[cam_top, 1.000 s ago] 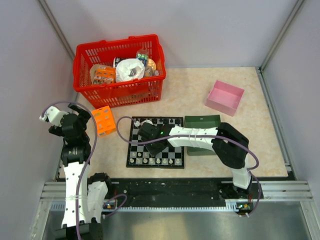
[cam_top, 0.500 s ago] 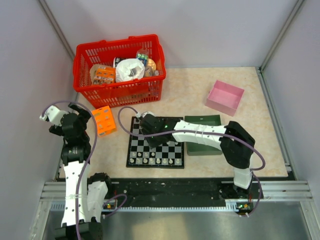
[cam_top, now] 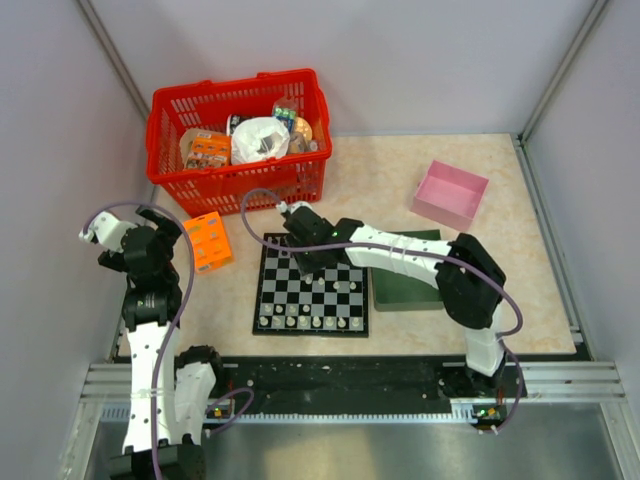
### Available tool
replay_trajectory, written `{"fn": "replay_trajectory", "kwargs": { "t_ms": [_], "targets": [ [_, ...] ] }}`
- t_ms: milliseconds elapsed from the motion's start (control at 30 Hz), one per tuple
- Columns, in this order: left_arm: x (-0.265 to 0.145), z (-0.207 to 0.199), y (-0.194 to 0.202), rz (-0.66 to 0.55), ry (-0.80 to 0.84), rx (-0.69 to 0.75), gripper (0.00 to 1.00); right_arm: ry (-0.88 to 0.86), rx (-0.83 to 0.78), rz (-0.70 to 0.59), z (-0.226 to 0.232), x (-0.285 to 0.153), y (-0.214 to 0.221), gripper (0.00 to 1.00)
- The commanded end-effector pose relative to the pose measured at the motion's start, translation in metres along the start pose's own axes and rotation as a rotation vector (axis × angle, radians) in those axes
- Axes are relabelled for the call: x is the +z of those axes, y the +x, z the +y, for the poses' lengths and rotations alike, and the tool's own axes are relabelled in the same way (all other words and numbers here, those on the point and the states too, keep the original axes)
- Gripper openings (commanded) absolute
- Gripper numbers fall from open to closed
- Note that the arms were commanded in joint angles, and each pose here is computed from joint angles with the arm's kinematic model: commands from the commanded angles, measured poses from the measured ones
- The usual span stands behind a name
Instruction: Set up the chess pieces on the board
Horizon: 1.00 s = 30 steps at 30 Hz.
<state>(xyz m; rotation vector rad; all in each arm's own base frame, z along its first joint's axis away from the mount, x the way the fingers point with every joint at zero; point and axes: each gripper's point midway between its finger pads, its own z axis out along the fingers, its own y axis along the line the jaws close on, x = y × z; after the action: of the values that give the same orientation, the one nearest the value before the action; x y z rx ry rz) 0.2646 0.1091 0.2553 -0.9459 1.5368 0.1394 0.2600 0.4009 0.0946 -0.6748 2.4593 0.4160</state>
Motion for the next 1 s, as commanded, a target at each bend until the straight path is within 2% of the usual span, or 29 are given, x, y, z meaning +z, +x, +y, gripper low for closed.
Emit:
{"fn": "replay_trajectory", "kwargs": {
  "t_ms": [0,333,967],
  "targets": [
    [0.000,-0.005,-0.012,-0.044,0.019,-0.024,0.99,-0.024,-0.015,-0.025,0.009,0.008,-0.013,0.34],
    [0.001,-0.004,-0.010,-0.041,0.015,-0.022,0.99,-0.010,-0.010,0.016,0.007,0.023,-0.001,0.35],
    [0.001,-0.004,-0.011,-0.043,0.016,-0.022,0.99,-0.009,-0.017,0.065,0.005,0.027,0.013,0.29]
  ]
}}
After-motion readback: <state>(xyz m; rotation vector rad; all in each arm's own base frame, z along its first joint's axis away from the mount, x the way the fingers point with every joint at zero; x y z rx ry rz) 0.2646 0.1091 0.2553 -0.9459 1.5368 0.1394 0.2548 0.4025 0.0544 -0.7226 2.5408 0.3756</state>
